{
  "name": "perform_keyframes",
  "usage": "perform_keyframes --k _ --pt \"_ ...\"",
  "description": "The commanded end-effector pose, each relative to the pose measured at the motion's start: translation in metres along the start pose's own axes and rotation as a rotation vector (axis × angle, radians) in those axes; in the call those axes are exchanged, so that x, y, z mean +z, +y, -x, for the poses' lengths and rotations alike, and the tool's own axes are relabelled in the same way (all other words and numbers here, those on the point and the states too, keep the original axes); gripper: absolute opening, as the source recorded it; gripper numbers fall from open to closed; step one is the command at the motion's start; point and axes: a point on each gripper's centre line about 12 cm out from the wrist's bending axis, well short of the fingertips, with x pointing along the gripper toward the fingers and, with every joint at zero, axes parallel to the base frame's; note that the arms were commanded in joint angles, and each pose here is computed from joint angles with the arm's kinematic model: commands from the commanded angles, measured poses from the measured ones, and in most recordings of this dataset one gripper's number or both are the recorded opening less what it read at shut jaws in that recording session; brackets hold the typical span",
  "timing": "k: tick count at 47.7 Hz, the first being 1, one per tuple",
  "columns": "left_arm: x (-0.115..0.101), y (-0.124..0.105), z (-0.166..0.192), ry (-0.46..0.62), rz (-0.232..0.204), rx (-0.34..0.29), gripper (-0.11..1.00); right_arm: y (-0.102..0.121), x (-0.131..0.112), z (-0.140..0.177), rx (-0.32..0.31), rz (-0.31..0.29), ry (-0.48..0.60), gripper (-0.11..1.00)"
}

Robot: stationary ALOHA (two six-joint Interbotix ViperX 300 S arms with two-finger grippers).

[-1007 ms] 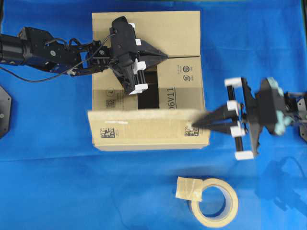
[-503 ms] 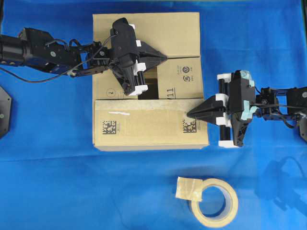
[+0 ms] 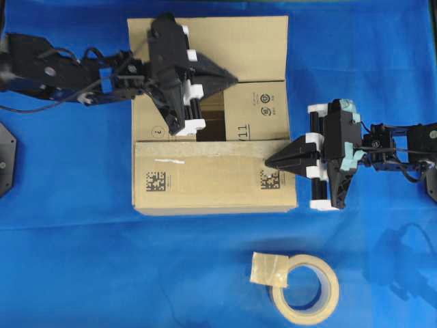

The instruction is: Close the cardboard box.

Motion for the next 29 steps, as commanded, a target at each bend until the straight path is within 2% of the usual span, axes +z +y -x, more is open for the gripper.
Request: perform_keyframes --k 1,7,15,20,25,29 --pt "0.035 0.005 0.014 -0.082 -0.003 0.012 0.0 0.002 0.01 -0.001 0.004 -0.003 -0.032 0.0" --pt "0.049 0.027 0.024 -0.082 -0.003 0.06 0.0 0.002 0.011 -0.001 0.004 -0.003 -0.041 0.0" --pt "0.062 0.07 0.033 -0.015 0.011 0.149 0.0 0.002 0.012 -0.001 0.004 -0.003 -0.048 0.0" --pt "0.062 0.096 0.032 0.083 0.018 0.191 0.0 0.002 0.012 -0.001 0.004 -0.003 -0.05 0.0" --pt "0.054 0.118 0.025 0.191 0.0 0.215 0.0 0.002 0.013 -0.001 0.004 0.0 -0.055 0.0" --pt "0.051 0.135 0.02 0.265 0.014 0.232 0.0 0.002 0.013 -0.001 0.004 0.002 -0.059 0.0"
